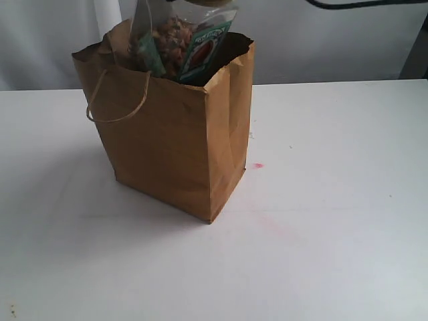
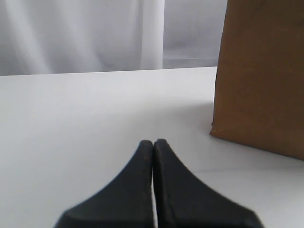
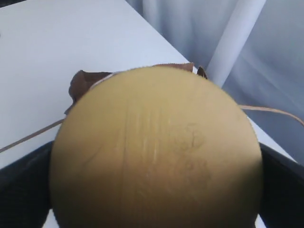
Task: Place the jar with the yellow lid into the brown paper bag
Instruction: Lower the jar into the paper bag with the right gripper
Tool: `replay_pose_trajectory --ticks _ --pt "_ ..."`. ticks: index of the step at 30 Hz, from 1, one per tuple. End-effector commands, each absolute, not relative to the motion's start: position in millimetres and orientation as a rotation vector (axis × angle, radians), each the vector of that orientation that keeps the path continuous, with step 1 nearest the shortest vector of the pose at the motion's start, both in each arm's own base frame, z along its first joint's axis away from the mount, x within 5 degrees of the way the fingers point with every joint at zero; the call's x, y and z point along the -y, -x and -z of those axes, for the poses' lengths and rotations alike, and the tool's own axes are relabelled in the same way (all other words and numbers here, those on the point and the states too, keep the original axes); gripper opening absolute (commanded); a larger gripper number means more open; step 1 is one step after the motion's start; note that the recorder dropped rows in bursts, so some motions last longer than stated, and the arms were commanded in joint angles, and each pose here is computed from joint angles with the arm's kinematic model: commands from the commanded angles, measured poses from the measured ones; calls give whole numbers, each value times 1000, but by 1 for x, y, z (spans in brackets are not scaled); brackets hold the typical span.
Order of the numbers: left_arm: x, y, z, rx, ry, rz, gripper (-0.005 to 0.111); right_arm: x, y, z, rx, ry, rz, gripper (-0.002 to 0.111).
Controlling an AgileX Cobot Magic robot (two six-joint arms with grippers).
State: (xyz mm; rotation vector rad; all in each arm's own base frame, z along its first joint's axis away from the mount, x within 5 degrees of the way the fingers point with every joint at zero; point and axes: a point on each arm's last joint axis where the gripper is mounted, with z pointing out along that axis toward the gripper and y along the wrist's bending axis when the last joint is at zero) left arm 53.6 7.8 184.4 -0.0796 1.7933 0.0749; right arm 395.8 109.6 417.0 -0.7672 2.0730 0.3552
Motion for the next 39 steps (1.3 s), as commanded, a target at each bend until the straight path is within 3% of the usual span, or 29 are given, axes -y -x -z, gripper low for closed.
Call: replay_pose_trajectory --ticks 1,14,29,39 --pt "-7 -54 -186 -1784 81 -65 1 -116 -411 -394 -2114 778 -391 0" --pt "-7 -54 -186 -1784 81 -65 1 -122 -453 -319 -2259 774 -401 0" --pt "-7 -54 -186 -1784 81 -65 1 -124 -466 -276 -2381 765 -437 0" --pt "-7 -54 -186 -1784 81 -65 1 -124 -466 -273 -2399 779 -433 0"
